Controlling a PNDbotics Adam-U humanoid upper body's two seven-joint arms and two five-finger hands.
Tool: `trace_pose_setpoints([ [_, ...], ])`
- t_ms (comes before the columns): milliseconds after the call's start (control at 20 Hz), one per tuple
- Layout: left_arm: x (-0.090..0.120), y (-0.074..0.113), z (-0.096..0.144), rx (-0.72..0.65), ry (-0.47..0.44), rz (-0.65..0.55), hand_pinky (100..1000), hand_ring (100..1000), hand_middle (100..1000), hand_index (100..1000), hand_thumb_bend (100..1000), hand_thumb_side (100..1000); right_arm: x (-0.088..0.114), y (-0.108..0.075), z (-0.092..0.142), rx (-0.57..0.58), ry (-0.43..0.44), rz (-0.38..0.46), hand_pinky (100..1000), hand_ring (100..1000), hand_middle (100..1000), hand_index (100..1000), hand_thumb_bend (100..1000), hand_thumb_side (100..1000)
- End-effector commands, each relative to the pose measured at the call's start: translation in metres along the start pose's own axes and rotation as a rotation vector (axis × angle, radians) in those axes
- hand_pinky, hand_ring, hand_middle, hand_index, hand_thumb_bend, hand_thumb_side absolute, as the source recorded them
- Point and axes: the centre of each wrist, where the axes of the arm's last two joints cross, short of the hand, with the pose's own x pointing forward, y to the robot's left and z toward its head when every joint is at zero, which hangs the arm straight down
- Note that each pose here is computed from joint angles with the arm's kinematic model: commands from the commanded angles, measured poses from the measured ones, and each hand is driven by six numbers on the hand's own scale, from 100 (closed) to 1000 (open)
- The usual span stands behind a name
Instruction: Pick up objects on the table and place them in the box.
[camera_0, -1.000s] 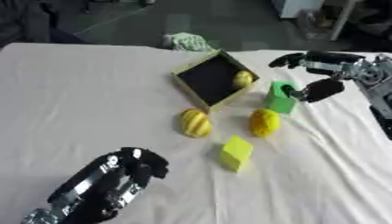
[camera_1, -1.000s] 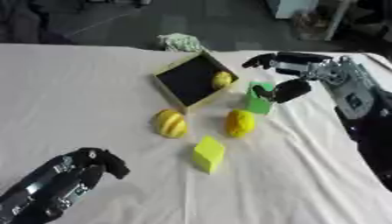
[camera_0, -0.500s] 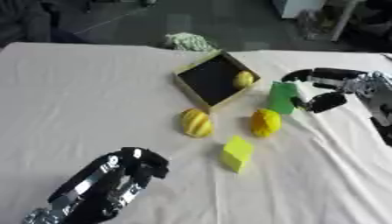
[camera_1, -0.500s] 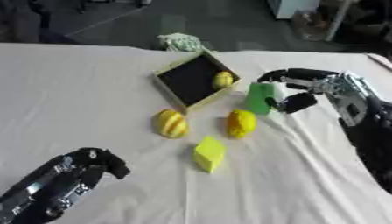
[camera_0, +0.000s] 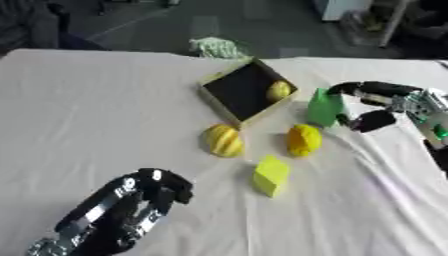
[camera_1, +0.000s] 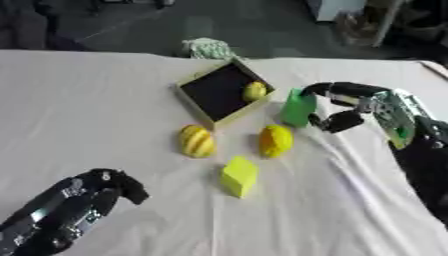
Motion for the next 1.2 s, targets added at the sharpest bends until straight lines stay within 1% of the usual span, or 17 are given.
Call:
trace_pose_setpoints([
  [50,0.008,0.003,-0.001,0.0,-0.027,-0.024,721,709,546,738,100,690,-0.005,-0.01,0.004,-0.032,0.03,0.025,945,974,972,1000,100,457],
  [100,0.008,0.003,-0.001,0.0,-0.028,-0.025,721,709,546,738,100,691,-0.005,-0.008,0.003,-0.034,0.032,0.024,941,971,969,1000,100,473],
  [250,0.008,0.003,-0.001,0.0,-0.028,-0.024,721,709,546,738,100,692,-0.003,-0.004,-0.001,-0.052,0.036,0.015,918,948,944,1000,100,461],
  [400,0.008,0.003,-0.001,0.001,-0.028,-0.025,721,709,546,738,100,693,0.001,0.001,-0.006,-0.086,0.043,-0.004,870,897,877,949,100,436],
  [450,0.008,0.003,-0.001,0.002,-0.028,-0.025,721,709,546,738,100,694,0.002,0.003,-0.008,-0.101,0.045,-0.012,861,886,861,931,100,406],
  [500,0.008,0.002,-0.001,0.002,-0.028,-0.025,721,709,546,738,100,694,0.004,0.004,-0.01,-0.118,0.047,-0.019,840,860,818,893,100,319],
  [550,0.008,0.002,-0.002,0.001,-0.029,-0.025,721,709,546,738,100,695,0.006,0.004,-0.012,-0.135,0.05,-0.024,830,849,801,881,100,299],
  [600,0.008,0.002,-0.002,0.001,-0.029,-0.025,721,709,546,738,100,695,0.007,0.005,-0.013,-0.151,0.053,-0.029,815,832,768,839,100,227],
  [650,0.008,0.002,-0.002,0.001,-0.029,-0.025,721,709,546,738,100,695,0.009,0.005,-0.015,-0.167,0.057,-0.032,803,820,746,813,100,182],
  [700,0.008,0.002,-0.002,0.002,-0.029,-0.025,721,708,545,738,100,697,0.011,0.006,-0.017,-0.186,0.06,-0.036,771,786,683,742,100,153],
  [850,0.008,0.002,-0.002,0.004,-0.028,-0.025,720,708,545,738,100,698,0.018,0.005,-0.021,-0.255,0.063,-0.055,718,733,573,631,100,139],
  [900,0.008,0.002,-0.002,0.004,-0.028,-0.025,720,708,544,738,100,700,0.02,0.005,-0.023,-0.279,0.062,-0.061,683,696,510,561,100,128],
  [950,0.008,0.002,-0.002,0.004,-0.028,-0.025,720,708,544,738,100,700,0.022,0.004,-0.024,-0.302,0.063,-0.067,665,675,484,530,100,121],
  [1000,0.008,0.002,-0.002,0.005,-0.027,-0.025,720,708,544,738,100,701,0.023,0.004,-0.025,-0.325,0.064,-0.074,622,628,428,464,100,107],
  [1100,0.008,0.002,-0.002,0.005,-0.027,-0.025,720,708,544,738,100,701,0.025,0.005,-0.026,-0.365,0.068,-0.086,612,618,414,449,100,104],
  [1150,0.008,0.002,-0.002,0.006,-0.027,-0.025,720,707,543,737,100,701,0.026,0.005,-0.027,-0.38,0.07,-0.088,564,567,346,372,100,100],
  [1200,0.007,0.002,-0.002,0.007,-0.027,-0.024,720,707,543,737,100,703,0.027,0.004,-0.027,-0.408,0.071,-0.097,545,546,323,344,100,100],
])
